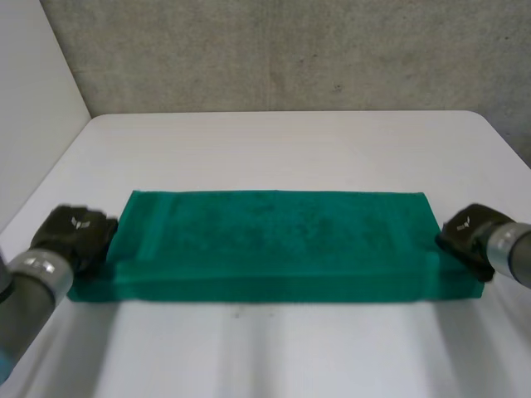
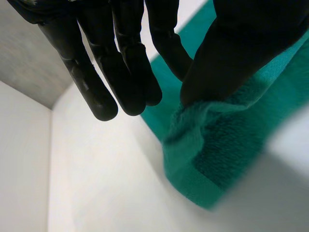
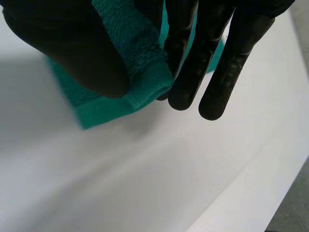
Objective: Fold the towel.
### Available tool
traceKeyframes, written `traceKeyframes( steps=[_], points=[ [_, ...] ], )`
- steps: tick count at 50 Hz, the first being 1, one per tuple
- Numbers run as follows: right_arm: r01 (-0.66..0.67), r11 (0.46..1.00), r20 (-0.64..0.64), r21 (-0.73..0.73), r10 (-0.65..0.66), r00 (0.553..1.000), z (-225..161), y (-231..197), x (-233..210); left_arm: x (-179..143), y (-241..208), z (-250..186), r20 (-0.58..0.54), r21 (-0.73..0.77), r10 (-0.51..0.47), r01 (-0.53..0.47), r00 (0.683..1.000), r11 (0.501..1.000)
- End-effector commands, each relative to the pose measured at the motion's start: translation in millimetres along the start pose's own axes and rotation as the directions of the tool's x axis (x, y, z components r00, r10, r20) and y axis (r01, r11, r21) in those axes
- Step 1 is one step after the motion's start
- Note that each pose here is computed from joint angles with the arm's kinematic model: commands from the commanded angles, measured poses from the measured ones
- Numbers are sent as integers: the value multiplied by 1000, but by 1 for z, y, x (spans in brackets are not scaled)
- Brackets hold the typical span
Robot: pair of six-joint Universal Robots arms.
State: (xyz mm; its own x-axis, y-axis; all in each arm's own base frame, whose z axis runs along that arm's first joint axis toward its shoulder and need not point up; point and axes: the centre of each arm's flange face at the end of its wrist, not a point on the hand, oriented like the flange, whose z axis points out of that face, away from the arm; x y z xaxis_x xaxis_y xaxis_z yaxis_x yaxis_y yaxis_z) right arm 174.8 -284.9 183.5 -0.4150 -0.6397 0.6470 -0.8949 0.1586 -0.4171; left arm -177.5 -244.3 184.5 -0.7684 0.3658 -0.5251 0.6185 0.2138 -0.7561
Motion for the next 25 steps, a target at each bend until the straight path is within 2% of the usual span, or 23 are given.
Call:
traceKeyframes(
  steps=[1, 8, 13, 25],
  points=[
    [-120, 991, -51, 59, 123, 991, 51, -12, 10, 3, -17, 85, 106, 130, -4, -10, 994, 991],
    [-167, 984, -128, 56, 173, 977, 96, -22, 22, 10, -30, 136, 154, 201, -10, -22, 988, 979],
    [-161, 986, -177, 50, 168, 970, 111, -26, 26, 17, -30, 169, 161, 230, -7, -31, 987, 973],
    [-128, 974, -297, 189, 181, 938, 144, -48, 32, 29, -34, 191, 188, 314, -17, -43, 982, 949]
  ],
)
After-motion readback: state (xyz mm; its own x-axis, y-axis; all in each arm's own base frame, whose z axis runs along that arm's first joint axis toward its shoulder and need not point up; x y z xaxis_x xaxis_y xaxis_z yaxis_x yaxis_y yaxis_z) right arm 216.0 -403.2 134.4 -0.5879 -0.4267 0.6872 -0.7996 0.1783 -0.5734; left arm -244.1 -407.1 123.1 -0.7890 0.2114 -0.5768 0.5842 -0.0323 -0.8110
